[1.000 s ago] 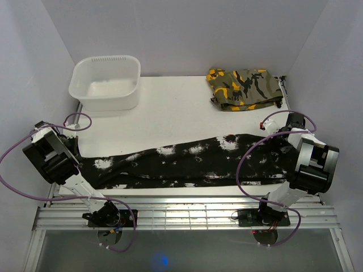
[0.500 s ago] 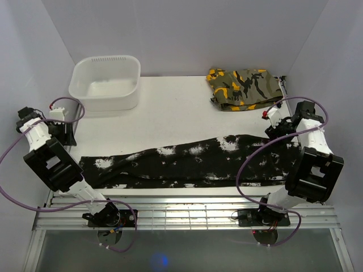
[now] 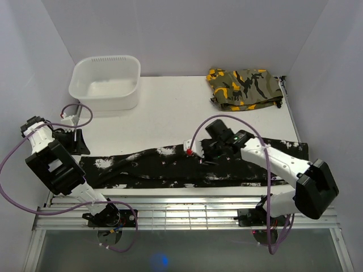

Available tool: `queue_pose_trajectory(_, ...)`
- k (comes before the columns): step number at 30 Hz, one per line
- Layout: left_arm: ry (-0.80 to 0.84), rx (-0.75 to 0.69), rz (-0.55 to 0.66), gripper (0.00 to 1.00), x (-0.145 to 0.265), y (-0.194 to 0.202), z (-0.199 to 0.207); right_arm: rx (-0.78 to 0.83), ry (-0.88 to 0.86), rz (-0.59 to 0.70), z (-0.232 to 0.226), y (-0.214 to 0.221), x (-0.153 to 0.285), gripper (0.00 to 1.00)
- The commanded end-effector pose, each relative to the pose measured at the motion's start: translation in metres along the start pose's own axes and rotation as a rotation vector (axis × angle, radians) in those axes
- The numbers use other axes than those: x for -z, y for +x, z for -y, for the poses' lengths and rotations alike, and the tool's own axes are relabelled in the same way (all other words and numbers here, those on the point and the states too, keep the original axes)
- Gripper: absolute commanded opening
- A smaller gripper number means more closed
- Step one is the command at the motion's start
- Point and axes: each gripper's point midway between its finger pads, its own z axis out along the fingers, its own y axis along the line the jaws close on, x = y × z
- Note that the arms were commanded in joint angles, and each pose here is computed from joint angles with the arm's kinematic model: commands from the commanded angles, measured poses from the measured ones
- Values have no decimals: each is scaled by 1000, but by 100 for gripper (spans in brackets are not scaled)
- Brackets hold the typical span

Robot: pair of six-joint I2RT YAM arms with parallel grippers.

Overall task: Fold and stack the trousers
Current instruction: Fold the trousers

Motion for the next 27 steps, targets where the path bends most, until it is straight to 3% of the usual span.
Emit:
queue_pose_trajectory(1, 9, -2, 36, 62, 5, 1, 15, -35, 26, -42, -9, -14, -39, 40)
queue_pose_trajectory(10, -164, 129, 36, 54, -16, 7, -24, 21, -32, -126, -43, -14, -99, 34)
queue_pose_trajectory(18, -226, 145, -13, 50, -44, 29, -49, 23, -59, -186, -61, 1, -110, 34)
queue_pose_trajectory(27, -297, 128, -21, 51, -43, 32, -63, 15, -67, -220, -65, 13, -116, 33)
